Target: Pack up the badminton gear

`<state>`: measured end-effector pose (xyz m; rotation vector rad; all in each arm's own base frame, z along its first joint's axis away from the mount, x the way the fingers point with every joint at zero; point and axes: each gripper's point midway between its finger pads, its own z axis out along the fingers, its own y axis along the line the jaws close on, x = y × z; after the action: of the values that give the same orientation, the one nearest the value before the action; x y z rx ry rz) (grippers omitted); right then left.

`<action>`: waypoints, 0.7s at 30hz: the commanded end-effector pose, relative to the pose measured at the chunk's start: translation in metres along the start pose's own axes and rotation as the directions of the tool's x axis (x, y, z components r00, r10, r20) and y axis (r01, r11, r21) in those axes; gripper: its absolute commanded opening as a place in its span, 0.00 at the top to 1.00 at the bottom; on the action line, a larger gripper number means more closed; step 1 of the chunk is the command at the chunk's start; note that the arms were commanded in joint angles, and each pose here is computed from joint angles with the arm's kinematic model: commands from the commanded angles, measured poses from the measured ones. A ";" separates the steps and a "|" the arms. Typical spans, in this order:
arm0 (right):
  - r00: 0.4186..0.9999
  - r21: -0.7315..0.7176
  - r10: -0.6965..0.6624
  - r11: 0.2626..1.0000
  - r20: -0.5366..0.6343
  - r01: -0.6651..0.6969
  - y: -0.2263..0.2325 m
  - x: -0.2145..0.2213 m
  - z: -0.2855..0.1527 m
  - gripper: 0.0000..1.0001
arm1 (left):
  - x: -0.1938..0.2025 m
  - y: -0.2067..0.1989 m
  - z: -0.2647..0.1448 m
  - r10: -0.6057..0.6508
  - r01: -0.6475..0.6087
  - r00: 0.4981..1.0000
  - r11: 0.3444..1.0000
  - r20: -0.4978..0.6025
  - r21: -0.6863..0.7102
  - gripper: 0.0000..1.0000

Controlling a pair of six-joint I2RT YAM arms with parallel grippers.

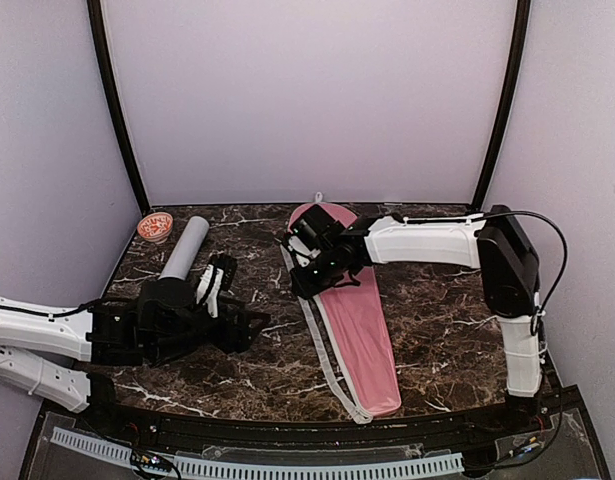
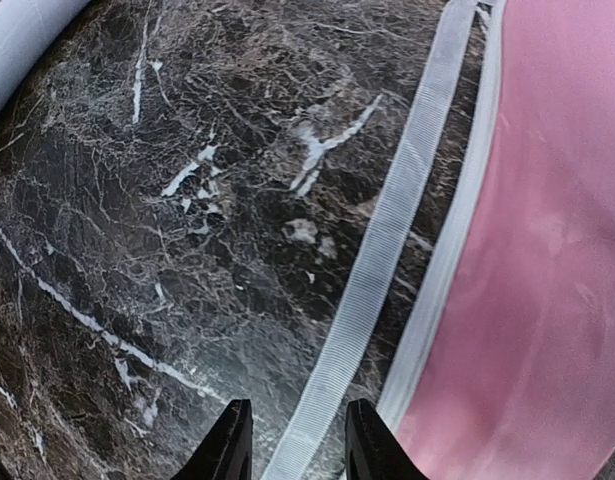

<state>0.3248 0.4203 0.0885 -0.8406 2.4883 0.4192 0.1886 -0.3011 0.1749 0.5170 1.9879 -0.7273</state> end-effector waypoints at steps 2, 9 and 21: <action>1.000 0.066 0.000 0.998 -0.030 0.002 0.002 -0.001 0.025 0.68 | 0.009 0.045 -0.014 -0.037 0.034 0.999 0.979 -0.014 -0.203 0.29; 0.998 0.173 -0.016 0.985 -0.059 0.026 -0.007 0.004 0.049 0.67 | 0.006 0.049 -0.022 -0.054 0.056 0.998 0.977 0.019 -0.204 0.30; 0.989 0.209 -0.042 0.975 -0.145 0.073 -0.011 0.025 0.080 0.77 | 0.007 0.065 -0.029 -0.066 0.077 0.996 0.958 0.052 -0.276 0.30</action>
<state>0.3472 0.4321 0.0250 -0.8374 2.5524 0.1267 0.2044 -0.2516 0.1644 0.3185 2.0390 -0.5433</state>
